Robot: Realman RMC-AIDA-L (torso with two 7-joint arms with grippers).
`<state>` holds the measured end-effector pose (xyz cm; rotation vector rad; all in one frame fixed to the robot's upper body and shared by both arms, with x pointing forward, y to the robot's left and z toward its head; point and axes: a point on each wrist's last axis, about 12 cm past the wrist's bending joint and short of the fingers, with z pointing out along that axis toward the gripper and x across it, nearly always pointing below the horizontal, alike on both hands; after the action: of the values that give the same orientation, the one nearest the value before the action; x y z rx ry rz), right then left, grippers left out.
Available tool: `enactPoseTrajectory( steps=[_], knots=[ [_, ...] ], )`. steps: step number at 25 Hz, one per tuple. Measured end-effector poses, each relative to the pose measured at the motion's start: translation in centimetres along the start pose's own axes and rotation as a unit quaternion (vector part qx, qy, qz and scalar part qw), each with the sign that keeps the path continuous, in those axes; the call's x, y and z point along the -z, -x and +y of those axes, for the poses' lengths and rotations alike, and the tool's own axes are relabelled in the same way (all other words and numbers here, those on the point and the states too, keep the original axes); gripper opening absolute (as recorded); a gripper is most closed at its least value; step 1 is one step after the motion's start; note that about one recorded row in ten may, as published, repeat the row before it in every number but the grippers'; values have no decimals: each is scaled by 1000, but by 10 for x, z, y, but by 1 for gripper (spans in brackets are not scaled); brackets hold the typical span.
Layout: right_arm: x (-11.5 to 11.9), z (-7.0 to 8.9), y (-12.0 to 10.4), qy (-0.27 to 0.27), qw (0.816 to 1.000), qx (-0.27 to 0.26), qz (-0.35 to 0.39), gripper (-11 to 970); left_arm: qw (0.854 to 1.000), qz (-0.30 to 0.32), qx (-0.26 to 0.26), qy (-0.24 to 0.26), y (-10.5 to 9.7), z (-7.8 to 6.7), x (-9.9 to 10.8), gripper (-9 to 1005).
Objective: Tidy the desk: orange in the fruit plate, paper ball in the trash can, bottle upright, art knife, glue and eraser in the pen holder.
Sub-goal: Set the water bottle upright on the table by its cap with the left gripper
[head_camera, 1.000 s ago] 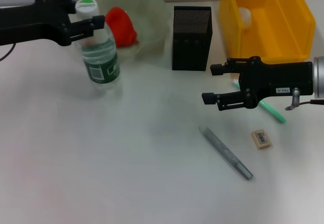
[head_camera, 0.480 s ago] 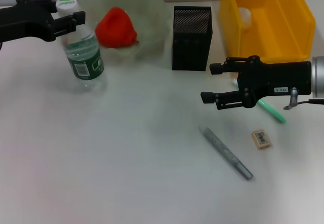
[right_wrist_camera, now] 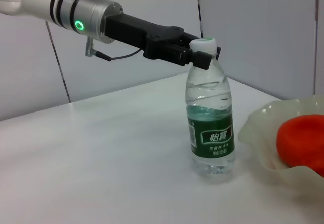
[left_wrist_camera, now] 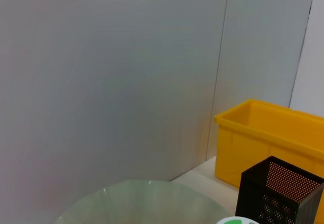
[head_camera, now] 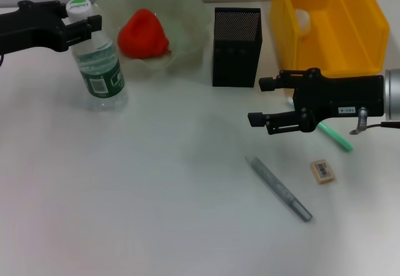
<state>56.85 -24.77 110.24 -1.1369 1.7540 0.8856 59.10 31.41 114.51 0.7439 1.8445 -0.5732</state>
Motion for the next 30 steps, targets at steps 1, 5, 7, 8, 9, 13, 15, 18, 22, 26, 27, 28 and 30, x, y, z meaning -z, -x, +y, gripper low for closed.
enactPoseTrajectory(
  steps=[1,5,7,8,9,13,15,18,22,26,27,28,30],
  knots=[
    [0,0,0,0,1000,0,0,821,1000,0,0,1,0,0,0,448],
    [0,0,0,0,1000,0,0,820,1000,0,-2,5,-1,1,-1,448],
    [0,0,0,0,1000,0,0,820,1000,0,-4,6,-1,1,-2,448],
    [0,0,0,0,1000,-1,0,820,1000,1,-3,7,-2,1,-3,448],
    [0,0,0,0,1000,-1,0,820,1000,1,-3,7,-2,1,-3,447],
    [0,0,0,0,1000,-1,0,820,1000,2,-1,8,-3,1,-4,447],
    [0,0,0,0,1000,-1,0,820,1000,1,-1,8,-3,1,-4,447],
    [-1,-1,1,0,1000,0,0,820,1000,2,-2,8,-3,1,-4,447],
    [-1,-1,2,0,1000,1,0,820,1000,2,-2,8,-3,1,-4,447],
    [-1,-1,2,0,1000,1,0,821,1000,2,-4,10,-3,2,-4,447],
    [-1,-1,2,0,1000,1,0,821,1000,3,-4,10,-3,2,-4,447],
    [0,-1,2,0,1000,2,0,821,1000,3,-4,10,-3,2,-4,447],
    [0,-2,3,0,1000,2,0,821,1000,3,-4,11,-3,2,-4,447]
  ],
)
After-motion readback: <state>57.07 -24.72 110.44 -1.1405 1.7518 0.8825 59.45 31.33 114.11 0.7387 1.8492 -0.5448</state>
